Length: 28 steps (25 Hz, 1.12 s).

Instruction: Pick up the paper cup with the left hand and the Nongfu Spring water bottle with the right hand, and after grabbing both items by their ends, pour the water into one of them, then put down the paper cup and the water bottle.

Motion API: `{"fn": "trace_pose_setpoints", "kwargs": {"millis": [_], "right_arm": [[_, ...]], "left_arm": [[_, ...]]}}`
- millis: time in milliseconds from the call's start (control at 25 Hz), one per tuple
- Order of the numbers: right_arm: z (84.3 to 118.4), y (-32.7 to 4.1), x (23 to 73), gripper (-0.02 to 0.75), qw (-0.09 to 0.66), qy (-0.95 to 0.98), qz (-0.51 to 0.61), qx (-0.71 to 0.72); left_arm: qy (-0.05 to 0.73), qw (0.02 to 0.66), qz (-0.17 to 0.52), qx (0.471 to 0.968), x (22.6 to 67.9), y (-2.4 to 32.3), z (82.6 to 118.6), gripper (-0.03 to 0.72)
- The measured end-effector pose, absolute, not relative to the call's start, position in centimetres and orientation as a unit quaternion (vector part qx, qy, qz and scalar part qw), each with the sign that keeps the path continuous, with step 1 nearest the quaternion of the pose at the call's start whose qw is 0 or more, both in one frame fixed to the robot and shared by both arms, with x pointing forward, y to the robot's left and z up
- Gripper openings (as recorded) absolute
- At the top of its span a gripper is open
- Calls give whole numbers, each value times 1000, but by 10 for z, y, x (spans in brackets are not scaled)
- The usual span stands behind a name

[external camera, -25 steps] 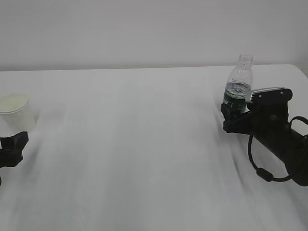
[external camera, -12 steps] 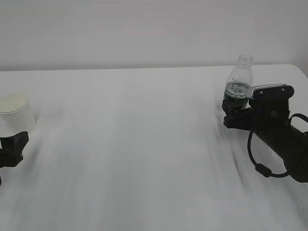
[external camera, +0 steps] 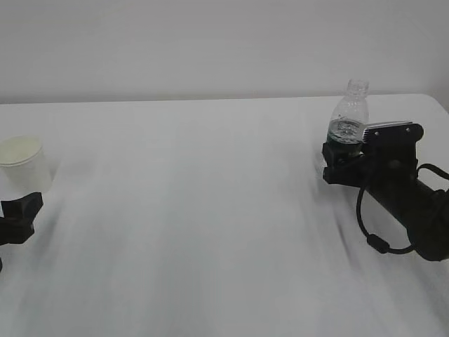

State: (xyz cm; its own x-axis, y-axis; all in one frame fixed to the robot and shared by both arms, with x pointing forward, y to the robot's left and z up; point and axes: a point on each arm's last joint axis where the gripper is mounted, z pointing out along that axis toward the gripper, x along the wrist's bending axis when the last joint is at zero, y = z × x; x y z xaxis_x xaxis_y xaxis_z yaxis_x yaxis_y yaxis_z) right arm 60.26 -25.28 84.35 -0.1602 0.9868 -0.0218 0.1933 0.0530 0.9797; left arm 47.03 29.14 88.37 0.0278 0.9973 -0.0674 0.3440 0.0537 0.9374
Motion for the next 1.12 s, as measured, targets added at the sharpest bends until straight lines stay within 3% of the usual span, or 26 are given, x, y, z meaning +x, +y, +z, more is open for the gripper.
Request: {"fn": "trace_pose_setpoints", "kwargs": {"millis": [1120], "right_arm": [[829, -250, 629, 594, 426, 584, 485, 491]], "left_arm": [[583, 431, 379, 575, 470, 291, 884, 587]]}}
